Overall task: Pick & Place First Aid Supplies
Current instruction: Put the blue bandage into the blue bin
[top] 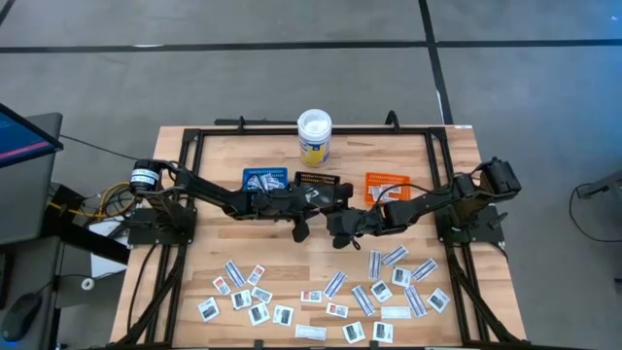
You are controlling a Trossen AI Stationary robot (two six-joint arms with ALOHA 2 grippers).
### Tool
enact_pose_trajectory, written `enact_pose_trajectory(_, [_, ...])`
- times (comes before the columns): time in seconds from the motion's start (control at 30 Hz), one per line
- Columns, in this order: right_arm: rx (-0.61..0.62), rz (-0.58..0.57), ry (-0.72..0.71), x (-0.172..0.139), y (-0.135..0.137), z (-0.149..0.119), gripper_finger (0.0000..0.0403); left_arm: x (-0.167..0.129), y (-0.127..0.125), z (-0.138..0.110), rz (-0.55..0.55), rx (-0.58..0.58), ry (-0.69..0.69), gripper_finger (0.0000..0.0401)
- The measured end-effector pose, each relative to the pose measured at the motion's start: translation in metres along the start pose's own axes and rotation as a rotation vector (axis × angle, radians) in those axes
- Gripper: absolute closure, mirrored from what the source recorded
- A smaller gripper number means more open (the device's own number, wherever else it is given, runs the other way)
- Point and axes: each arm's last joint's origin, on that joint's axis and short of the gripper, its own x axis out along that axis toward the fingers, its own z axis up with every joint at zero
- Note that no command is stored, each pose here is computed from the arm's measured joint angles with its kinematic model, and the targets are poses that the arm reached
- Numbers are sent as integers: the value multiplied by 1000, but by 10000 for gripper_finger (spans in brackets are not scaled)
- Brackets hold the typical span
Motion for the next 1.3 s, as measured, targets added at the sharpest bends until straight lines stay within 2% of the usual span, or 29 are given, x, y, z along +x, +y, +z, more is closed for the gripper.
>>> enact_pose_trajectory(0.1, [-1, -3, 19, 2, -3, -3, 392, 0, 0, 0, 1, 0, -3, 389])
enact_pose_trajectory(0.37, [0, 0, 73, 5, -6, -10, 333, 0, 1, -1, 13, 5, 12, 395])
enact_pose_trajectory(0.43, [28, 4, 89, 5, -6, -12, 319, 0, 2, -1, 68, 8, 8, 396])
enact_pose_trajectory(0.6, [62, 11, 116, 6, -6, -15, 289, -3, 10, 1, 361, 10, -50, 395])
enact_pose_trajectory(0.67, [59, 16, 124, 6, -6, -16, 281, -7, 11, 5, 440, 14, -76, 395])
enact_pose_trajectory(0.83, [90, 23, 128, 4, -3, -16, 268, -31, 0, 24, 521, 106, -113, 394])
enact_pose_trajectory(0.93, [97, 28, 126, 4, -2, -15, 266, -51, -5, 28, 583, 134, -72, 391])
enact_pose_trajectory(1.1, [104, 26, 112, 3, -2, -14, 270, -73, -3, 20, 641, 47, 30, 385])
enact_pose_trajectory(1.3, [142, 74, 37, 3, -1, -7, 274, -67, 16, 6, 774, 26, 114, 363])
